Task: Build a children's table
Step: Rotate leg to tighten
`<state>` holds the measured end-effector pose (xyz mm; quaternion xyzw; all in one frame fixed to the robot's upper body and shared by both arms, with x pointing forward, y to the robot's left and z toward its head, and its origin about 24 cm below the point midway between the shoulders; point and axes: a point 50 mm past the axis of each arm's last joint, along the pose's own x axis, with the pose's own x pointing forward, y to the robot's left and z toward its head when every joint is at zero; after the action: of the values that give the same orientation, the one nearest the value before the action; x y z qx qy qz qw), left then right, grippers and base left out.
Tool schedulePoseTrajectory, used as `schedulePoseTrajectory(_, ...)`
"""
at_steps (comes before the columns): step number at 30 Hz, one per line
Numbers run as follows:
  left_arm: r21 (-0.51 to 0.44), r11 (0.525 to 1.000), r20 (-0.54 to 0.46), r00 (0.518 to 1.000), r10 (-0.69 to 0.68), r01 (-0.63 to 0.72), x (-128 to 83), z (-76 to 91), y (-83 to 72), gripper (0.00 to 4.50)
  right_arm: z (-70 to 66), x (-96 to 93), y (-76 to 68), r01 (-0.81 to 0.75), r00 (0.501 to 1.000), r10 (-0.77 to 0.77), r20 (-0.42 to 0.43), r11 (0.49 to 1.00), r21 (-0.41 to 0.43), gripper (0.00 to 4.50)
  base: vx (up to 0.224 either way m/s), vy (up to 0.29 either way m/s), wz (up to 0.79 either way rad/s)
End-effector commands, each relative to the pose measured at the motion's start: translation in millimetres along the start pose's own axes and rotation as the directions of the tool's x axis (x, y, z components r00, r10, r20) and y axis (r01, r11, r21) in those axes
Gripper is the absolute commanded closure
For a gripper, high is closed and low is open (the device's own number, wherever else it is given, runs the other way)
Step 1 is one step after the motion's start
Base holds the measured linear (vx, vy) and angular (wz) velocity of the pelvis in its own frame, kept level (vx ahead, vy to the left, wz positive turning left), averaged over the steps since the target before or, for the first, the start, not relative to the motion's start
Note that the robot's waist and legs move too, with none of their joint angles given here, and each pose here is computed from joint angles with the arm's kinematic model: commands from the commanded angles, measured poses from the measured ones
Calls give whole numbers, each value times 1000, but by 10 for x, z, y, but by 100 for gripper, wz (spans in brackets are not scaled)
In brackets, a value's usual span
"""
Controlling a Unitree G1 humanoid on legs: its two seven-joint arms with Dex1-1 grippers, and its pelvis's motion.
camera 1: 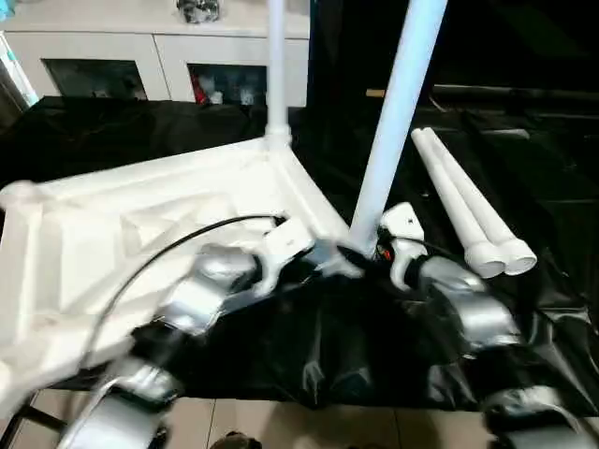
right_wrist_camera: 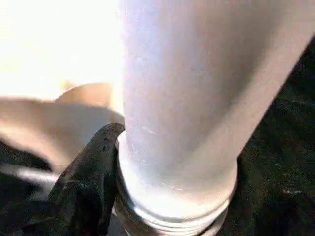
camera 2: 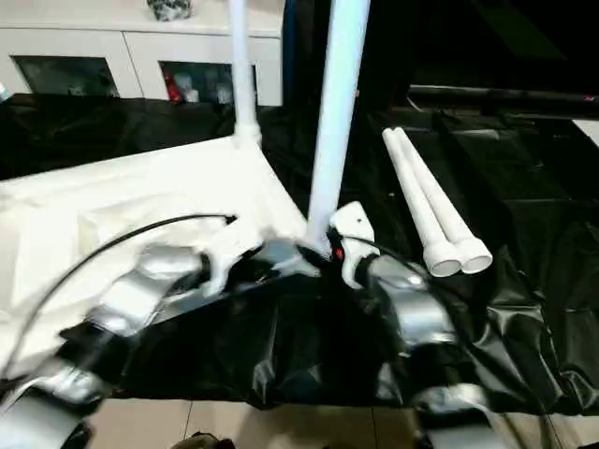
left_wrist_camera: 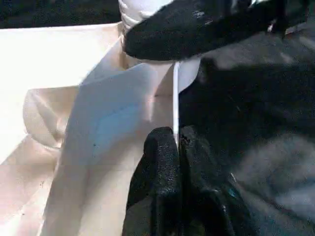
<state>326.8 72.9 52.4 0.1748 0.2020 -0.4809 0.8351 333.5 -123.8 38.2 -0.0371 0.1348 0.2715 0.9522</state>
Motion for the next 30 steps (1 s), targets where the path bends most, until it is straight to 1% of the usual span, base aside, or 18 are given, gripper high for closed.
schedulePoseTrajectory(1, 5, 998, 47, 997, 63, -64, 143, 236, -31, 450, -70, 169, 277, 11, 999, -9, -42, 999, 53, 176, 0, 0, 0)
schedulePoseTrajectory(5, 8, 998, 51, 997, 60, -61, 198, 270, -70, 450, -54, 241, 338, 58, 998, -54, -39, 994, 91, 176, 0, 0, 0)
schedulePoseTrajectory(6, 10, 999, 62, 997, 44, -45, 213, 281, -91, 450, -8, 270, 371, 55, 998, -56, -3, 991, 119, 141, 0, 0, 0)
schedulePoseTrajectory(7, 10, 999, 62, 997, 44, -45, 213, 281, -91, 450, -8, 270, 371, 55, 998, -56, -3, 991, 119, 120, 0, 0, 0)
schedulePoseTrajectory(10, 37, 999, 81, 997, 5, -8, 167, 261, -93, 450, 49, 263, 385, 2, 999, -8, 42, 990, 141, 91, 0, 0, 0)
schedulePoseTrajectory(11, 45, 999, 82, 997, -12, 8, 138, 237, -90, 450, 61, 249, 375, -15, 999, 9, 48, 993, 113, 91, 0, 0, 0)
schedulePoseTrajectory(12, 65, 997, 88, 995, -46, 40, 84, 200, -91, 450, 68, 211, 341, -51, 998, 48, 46, 997, 62, 68, 0, 0, 0)
schedulePoseTrajectory(13, 71, 996, 91, 994, -58, 52, 66, 189, -93, 450, 69, 195, 329, -66, 997, 64, 45, 997, 46, 61, 0, 0, 0)
schedulePoseTrajectory(16, 70, 995, 82, 993, -79, 74, 28, 152, -94, 450, 80, 159, 295, -96, 994, 95, 44, 995, 11, 57, 0, 0, 0)
schedulePoseTrajectory(17, 83, 993, 83, 992, -92, 85, 10, 143, -97, 450, 83, 141, 279, -112, 993, 112, 38, 994, -8, 57, 0, 0, 0)
schedulePoseTrajectory(18, 97, 988, 83, 988, -127, 119, -35, 111, -107, 450, 97, 83, 237, -167, 986, 168, 22, 984, -58, 57, 0, 0, 0)
schedulePoseTrajectory(19, 100, 987, 82, 987, -136, 128, -46, 103, -110, 450, 101, 68, 227, -181, 983, 183, 17, 981, -71, 57, 0, 0, 0)
schedulePoseTrajectory(20, 120, 979, 85, 981, -173, 162, -86, 79, -122, 450, 109, 11, 191, -231, 973, 233, -2, 967, -107, 57, 0, 0, 0)
schedulePoseTrajectory(22, 141, 968, 76, 973, -220, 208, -132, 48, -140, 450, 116, -68, 149, -304, 953, 303, -27, 942, -141, 57, 0, 0, 0)
schedulePoseTrajectory(26, 157, 955, 65, 963, -263, 250, -182, 16, -158, 450, 126, -146, 114, -373, 928, 369, -52, 913, -164, 57, 0, 0, 0)
schedulePoseTrajectory(27, 168, 943, 54, 953, -300, 287, -224, -12, -180, 450, 141, -205, 98, -432, 902, 427, -67, 884, -178, 57, 0, 0, 0)
schedulePoseTrajectory(29, 175, 934, 48, 944, -325, 313, -257, -28, -197, 450, 148, -243, 94, -472, 882, 465, -79, 862, -184, 57, 0, 0, 0)
schedulePoseTrajectory(30, 178, 930, 44, 941, -334, 322, -274, -36, -202, 450, 153, -262, 97, -492, 870, 485, -85, 851, -184, 73, 0, 0, 0)
